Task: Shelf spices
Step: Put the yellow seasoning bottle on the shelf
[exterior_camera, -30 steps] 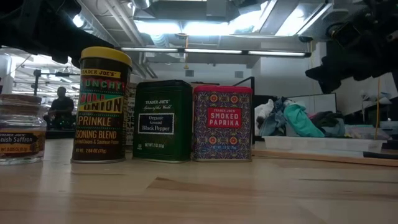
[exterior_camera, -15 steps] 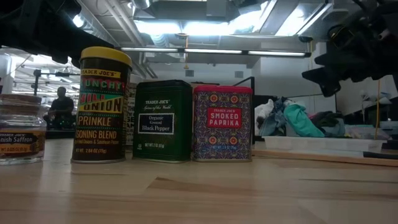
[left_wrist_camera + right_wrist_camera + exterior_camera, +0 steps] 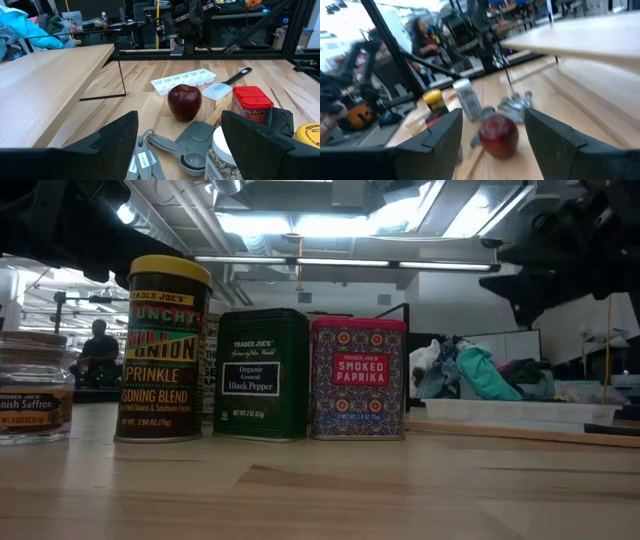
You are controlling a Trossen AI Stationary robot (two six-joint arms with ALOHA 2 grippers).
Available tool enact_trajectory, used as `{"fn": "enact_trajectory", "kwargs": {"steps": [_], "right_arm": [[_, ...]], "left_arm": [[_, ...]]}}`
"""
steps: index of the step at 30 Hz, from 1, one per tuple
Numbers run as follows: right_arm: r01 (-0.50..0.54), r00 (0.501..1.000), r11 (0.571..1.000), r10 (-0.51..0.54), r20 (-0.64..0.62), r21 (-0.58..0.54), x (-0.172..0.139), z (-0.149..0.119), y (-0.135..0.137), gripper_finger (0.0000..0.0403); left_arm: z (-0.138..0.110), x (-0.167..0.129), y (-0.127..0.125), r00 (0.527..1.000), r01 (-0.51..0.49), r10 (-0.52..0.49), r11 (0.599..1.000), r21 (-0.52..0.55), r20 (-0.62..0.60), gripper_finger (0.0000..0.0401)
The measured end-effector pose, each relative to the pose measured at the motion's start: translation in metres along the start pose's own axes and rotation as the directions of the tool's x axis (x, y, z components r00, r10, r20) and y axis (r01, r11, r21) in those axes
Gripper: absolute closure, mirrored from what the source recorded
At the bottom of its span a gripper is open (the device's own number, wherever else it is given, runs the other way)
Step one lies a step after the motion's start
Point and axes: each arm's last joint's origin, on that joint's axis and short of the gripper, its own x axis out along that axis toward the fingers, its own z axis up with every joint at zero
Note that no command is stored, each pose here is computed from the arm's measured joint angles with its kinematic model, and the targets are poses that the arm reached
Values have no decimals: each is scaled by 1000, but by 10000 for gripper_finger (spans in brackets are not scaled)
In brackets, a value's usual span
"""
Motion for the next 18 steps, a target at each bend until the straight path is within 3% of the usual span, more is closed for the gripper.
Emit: {"fn": "enact_trajectory", "kwargs": {"steps": [12, 18], "right_arm": [[32, 999, 999, -32, -18, 30, 11, -5, -2, 182], [-28, 999, 998, 27, -25, -61, 24, -13, 15, 182]], "left_arm": [[0, 0, 0, 1000, 0, 0, 1000, 0, 0, 123], [0, 0, 0, 1000, 0, 0, 1000, 0, 0, 123]]}}
